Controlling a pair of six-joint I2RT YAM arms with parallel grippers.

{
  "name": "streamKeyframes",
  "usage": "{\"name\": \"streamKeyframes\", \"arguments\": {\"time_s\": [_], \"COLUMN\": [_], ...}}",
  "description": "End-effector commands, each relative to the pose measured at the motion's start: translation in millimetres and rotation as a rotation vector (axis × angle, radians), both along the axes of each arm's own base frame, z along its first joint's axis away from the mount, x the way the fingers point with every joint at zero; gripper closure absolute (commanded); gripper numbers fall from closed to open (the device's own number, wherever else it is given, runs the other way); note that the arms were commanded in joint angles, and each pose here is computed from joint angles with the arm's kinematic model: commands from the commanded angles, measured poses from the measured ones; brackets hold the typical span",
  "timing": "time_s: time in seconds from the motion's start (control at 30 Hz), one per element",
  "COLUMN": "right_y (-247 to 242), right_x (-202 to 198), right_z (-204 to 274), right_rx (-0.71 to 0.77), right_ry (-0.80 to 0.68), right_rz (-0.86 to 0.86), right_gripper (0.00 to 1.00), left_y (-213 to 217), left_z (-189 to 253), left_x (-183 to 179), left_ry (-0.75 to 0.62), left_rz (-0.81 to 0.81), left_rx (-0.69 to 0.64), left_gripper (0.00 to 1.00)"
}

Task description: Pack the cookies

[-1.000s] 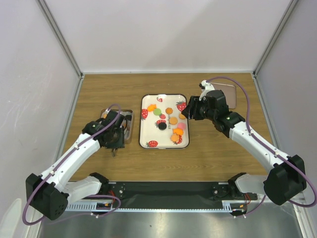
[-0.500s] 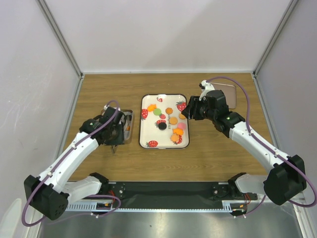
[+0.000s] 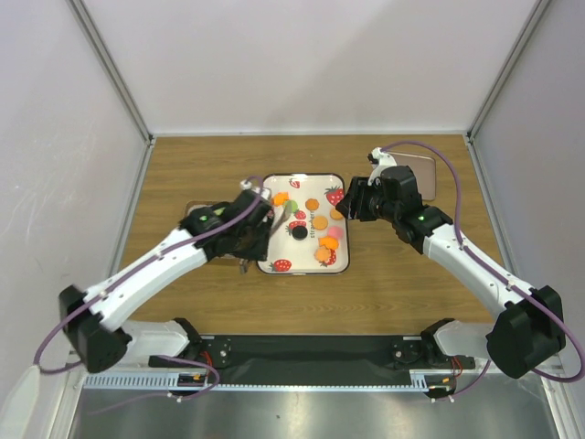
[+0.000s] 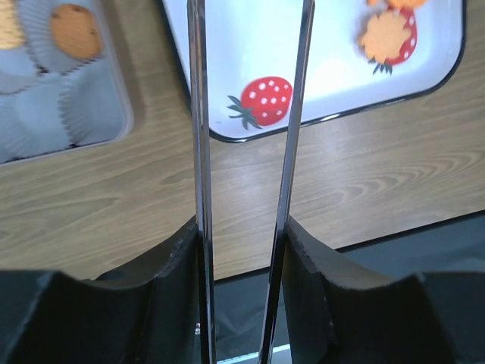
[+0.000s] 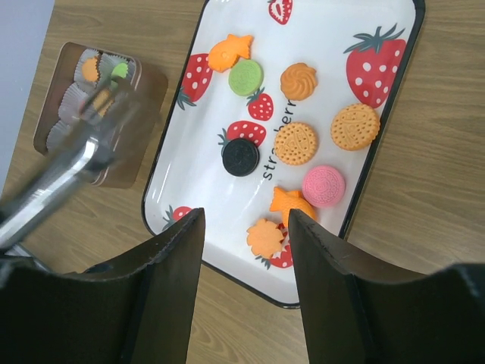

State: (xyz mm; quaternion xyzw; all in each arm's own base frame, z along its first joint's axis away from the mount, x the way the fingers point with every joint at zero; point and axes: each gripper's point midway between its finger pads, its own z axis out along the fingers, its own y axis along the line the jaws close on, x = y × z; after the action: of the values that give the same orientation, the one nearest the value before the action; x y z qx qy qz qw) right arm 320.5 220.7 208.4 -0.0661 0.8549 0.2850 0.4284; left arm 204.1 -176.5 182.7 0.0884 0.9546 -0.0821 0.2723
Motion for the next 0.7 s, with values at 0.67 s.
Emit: {"name": "streamKeyframes", "arguments": {"time_s": [0.67], "right_y": [-1.2], "right_x": [6.6], "right_z": [22.3], "right_rx": [0.002], "right_ry": [-0.065], "right_rz": [-0.003], "right_gripper": [0.46], "left_y": [-61.3], "left_z": [-77.5], "left_x": [11.1], "left_ry": [0.100], "left_rz": [-0.128], "left_rx": [0.116], "left_gripper": [0.51]}}
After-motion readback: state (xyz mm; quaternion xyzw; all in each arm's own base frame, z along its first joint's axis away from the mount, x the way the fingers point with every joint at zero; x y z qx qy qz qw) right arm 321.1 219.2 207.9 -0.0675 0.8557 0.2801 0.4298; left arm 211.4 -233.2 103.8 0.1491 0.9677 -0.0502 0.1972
